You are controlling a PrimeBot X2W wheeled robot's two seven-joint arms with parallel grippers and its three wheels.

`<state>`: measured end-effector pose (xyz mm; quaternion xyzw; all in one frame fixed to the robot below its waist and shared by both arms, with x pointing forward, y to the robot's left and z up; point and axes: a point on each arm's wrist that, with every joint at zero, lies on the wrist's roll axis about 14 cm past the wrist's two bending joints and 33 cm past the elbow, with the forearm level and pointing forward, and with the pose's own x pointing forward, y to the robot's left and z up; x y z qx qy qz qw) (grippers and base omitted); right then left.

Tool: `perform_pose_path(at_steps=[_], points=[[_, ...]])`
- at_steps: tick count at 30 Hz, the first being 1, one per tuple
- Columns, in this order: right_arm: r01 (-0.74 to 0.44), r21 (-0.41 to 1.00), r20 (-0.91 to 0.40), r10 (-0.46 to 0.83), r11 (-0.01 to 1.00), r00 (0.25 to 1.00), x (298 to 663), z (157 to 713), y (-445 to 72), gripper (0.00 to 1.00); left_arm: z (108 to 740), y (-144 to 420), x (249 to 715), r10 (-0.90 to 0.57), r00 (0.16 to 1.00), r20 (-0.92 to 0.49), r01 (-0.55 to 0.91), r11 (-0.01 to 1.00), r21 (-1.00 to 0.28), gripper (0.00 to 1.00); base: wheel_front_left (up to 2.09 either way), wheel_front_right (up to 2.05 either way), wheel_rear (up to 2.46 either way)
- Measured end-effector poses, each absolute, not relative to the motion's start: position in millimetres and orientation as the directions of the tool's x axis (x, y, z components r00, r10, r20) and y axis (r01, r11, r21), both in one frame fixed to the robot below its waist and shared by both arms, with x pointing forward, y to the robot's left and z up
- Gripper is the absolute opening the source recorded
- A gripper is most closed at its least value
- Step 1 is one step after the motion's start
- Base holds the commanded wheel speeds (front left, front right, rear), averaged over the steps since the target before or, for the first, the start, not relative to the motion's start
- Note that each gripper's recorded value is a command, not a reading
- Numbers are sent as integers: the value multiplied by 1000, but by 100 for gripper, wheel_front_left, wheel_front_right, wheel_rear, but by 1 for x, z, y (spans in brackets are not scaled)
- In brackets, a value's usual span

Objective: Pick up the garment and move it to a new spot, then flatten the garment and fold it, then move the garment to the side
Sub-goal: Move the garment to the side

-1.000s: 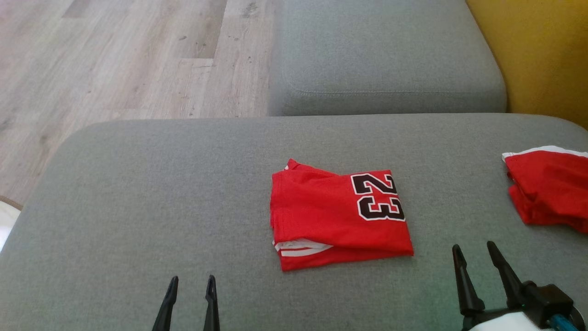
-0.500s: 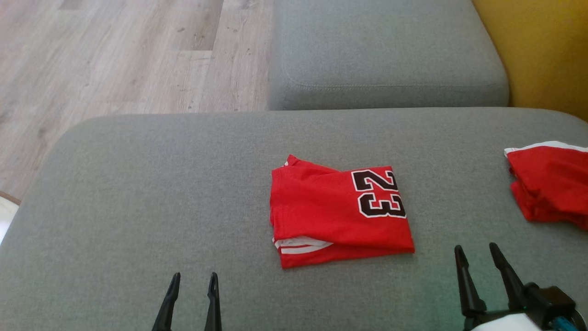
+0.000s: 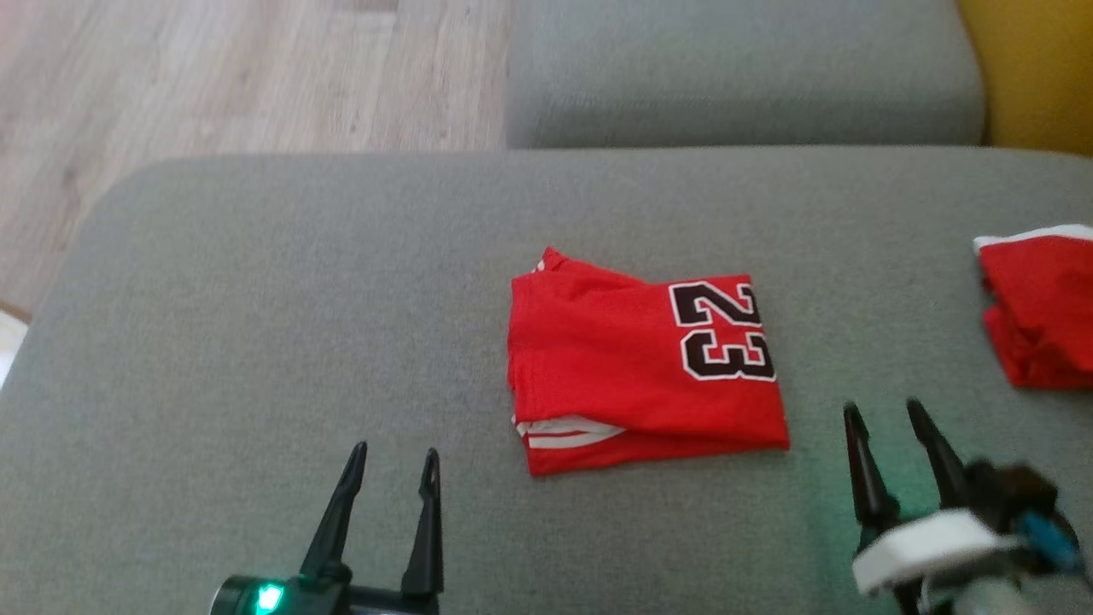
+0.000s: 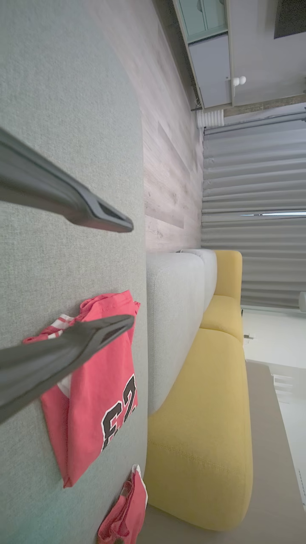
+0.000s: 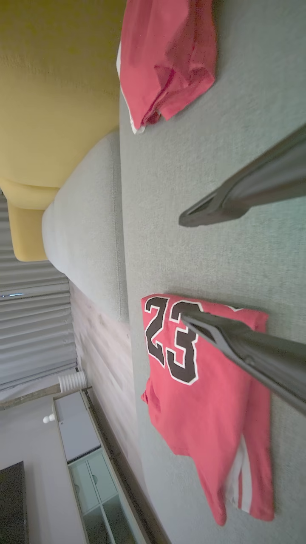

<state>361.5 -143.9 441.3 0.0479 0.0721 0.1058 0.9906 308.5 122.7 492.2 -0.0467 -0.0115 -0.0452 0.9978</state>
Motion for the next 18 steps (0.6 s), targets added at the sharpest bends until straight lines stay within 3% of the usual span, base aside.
perform_pose_path(at_steps=[9, 14, 15, 16, 17, 18], points=[[-231, 209, -309, 288, 950, 906, 424, 414, -121, 100, 504, 117, 339, -86, 995, 58, 91, 992, -91, 100, 0, 0, 0], [-245, 249, -429, 334, 937, 840, 430, 383, -103, 100, 503, 118, 348, -81, 995, 52, 86, 990, -109, 100, 0, 0, 0], [-249, 256, -457, 343, 934, 821, 427, 375, -99, 93, 500, 119, 348, -74, 996, 44, 78, 991, -109, 100, 0, 0, 0], [-251, 264, -472, 352, 931, 808, 425, 370, -96, 45, 498, 120, 349, -70, 997, 35, 74, 991, -111, 100, 0, 0, 0], [-248, 278, -479, 358, 928, 802, 424, 367, -94, 2, 497, 120, 349, -68, 997, 32, 71, 991, -114, 100, 0, 0, 0], [-246, 291, -478, 363, 924, 800, 425, 367, -91, 0, 496, 121, 351, -64, 997, 31, 67, 991, -115, 100, 0, 0, 0]])
